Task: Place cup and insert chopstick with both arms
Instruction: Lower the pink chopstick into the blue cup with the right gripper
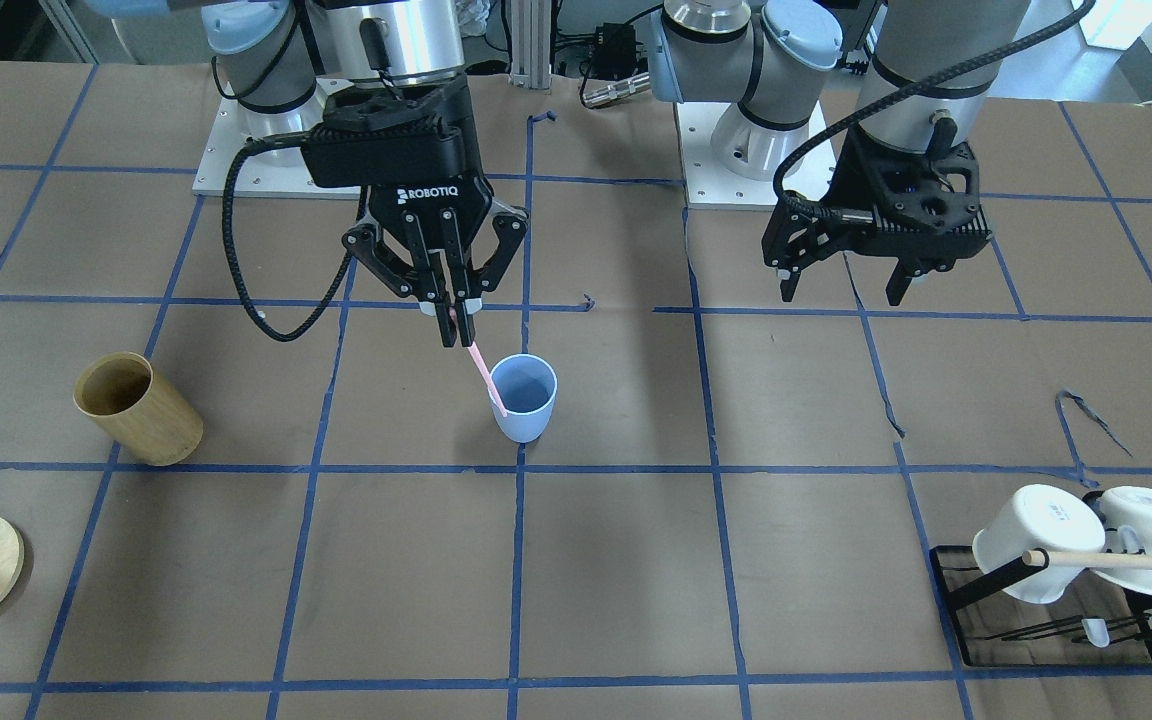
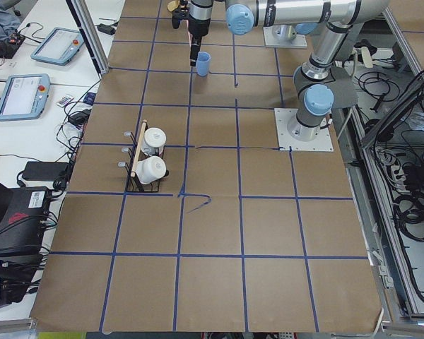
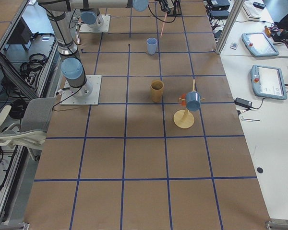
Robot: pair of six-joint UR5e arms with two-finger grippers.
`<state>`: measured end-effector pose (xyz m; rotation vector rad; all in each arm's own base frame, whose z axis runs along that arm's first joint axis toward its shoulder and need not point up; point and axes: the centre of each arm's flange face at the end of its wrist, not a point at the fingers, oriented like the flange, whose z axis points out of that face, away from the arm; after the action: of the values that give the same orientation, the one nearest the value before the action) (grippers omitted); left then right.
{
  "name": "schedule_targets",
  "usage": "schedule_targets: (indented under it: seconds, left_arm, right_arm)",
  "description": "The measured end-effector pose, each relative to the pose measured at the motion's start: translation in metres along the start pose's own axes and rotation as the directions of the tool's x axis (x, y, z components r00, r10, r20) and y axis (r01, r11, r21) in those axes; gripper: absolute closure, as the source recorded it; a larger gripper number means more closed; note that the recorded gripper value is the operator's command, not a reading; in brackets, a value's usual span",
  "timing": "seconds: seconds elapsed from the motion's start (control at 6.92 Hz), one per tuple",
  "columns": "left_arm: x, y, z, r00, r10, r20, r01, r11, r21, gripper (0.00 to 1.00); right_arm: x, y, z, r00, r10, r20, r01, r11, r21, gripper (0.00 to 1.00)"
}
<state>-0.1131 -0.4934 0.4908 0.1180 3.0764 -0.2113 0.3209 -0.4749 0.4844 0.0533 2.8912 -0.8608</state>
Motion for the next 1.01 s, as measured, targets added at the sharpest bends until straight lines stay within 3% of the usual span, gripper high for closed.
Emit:
schedule_targets:
  seconds: [0.29,0.72,0.87,1.01]
  left_arm:
    - [0.005,-0.013,-0.021,0.999,-0.045,-0.027,0.043,0.997,-0.065,0.00]
    - [0.014,-0.014,-0.014,0.987,-0.153,-0.045,0.148,0.983,-0.106,0.00]
    - [0.014,-0.013,-0.013,0.987,-0.157,-0.044,0.152,0.983,-0.108,0.00]
    - [0.014,-0.014,-0.012,0.986,-0.158,-0.043,0.153,0.983,-0.105,0.00]
  right_arm:
    - [-0.014,0.027,0.008,1.000,-0.009,-0.029,0.008,1.000,-0.014,1.00]
    - [-0.023,0.041,0.009,0.999,-0.022,-0.041,0.021,0.999,-0.026,1.00]
    - [-0.026,0.044,0.009,0.999,-0.024,-0.038,0.023,0.999,-0.030,0.47]
    - [-0.028,0.045,0.010,0.999,-0.018,-0.037,0.017,0.999,-0.036,0.00]
